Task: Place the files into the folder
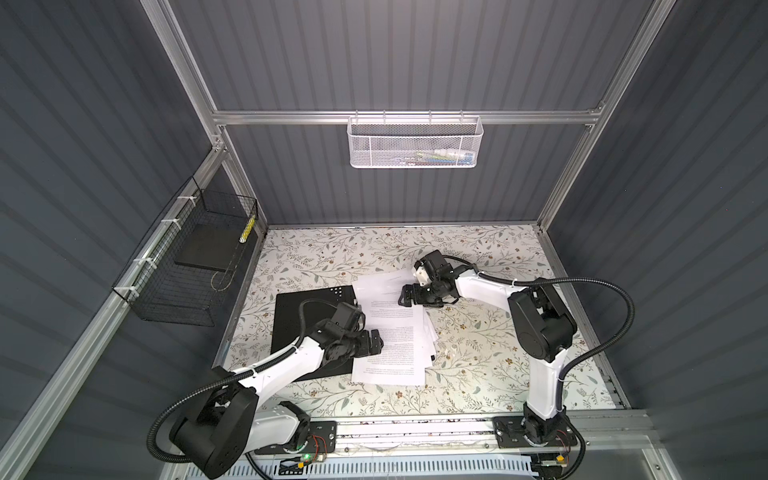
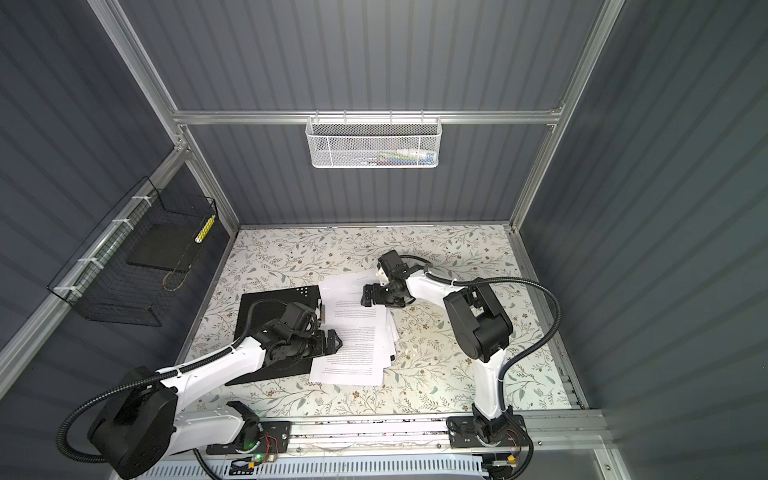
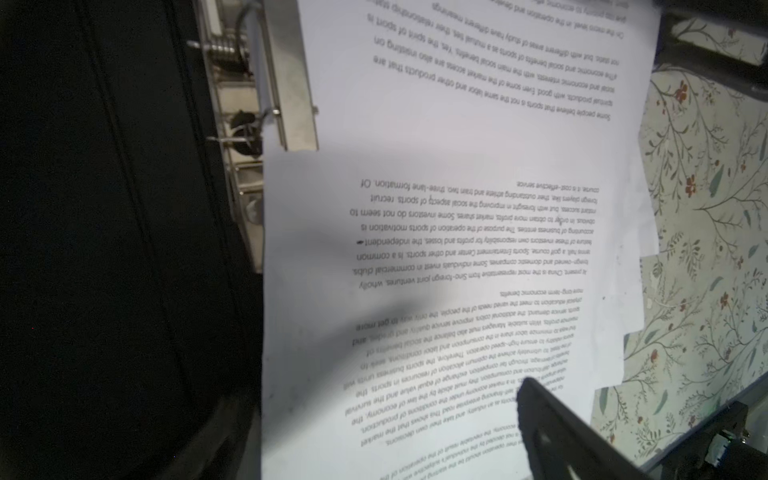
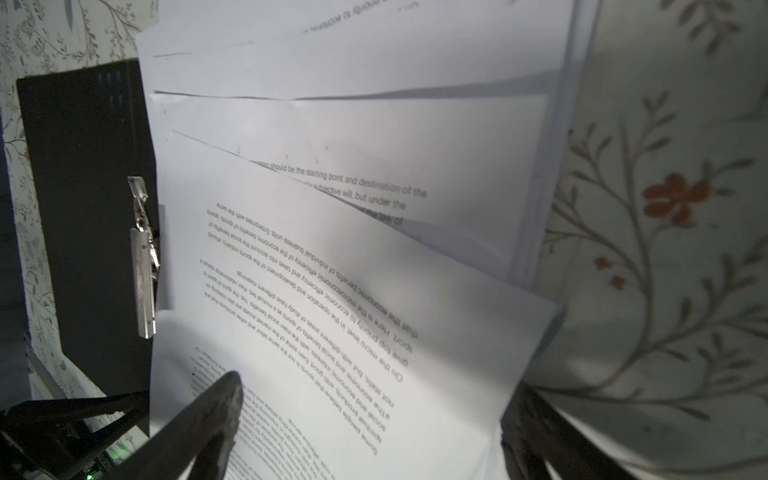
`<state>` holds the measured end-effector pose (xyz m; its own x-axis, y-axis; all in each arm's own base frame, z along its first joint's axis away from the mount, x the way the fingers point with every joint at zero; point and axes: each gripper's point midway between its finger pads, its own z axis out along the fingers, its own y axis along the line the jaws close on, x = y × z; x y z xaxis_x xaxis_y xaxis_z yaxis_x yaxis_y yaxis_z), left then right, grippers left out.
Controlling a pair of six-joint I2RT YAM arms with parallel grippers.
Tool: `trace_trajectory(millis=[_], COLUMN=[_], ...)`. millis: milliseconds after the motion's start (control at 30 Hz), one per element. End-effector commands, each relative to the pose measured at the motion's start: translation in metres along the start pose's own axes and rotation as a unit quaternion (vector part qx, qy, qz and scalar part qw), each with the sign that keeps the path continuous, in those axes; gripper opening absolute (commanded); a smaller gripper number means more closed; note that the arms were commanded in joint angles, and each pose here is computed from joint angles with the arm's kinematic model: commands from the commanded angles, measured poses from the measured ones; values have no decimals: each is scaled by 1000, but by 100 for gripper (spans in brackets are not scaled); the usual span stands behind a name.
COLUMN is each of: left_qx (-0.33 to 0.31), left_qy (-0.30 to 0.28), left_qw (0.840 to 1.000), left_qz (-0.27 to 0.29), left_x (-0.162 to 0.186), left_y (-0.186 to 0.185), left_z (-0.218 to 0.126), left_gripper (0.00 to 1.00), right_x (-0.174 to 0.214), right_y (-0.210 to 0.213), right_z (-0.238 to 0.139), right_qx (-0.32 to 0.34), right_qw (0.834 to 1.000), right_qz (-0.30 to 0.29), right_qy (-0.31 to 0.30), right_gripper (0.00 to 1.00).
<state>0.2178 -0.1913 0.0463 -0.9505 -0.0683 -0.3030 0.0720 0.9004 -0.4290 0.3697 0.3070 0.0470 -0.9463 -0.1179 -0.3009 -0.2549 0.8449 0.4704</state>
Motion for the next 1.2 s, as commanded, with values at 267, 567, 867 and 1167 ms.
trace_trajectory(millis=[267,567,867,1167], left_qx=[-94,-121,-119,-132], left_qy=[-56,-133,-93,-81], left_qw=[994,974,971,969], left_qz=[11,136,187,193], left_x=[-57,-240,-299,-305], left_y=[11,-25,-17,-2], left_z=[-28,-25,83,121], left_gripper=[99,86,0,0], right_x=[-34,107,214,241], right_y=[-5,11,34,47], right_z=[-34,-70,-61,-46], right_qx=[15,39,36,33], right_qw=[999,992,967,939], right_qz=[-9,-104,-224,-321], right_qy=[-50,54,118,121], right_gripper=[93,55,0,0])
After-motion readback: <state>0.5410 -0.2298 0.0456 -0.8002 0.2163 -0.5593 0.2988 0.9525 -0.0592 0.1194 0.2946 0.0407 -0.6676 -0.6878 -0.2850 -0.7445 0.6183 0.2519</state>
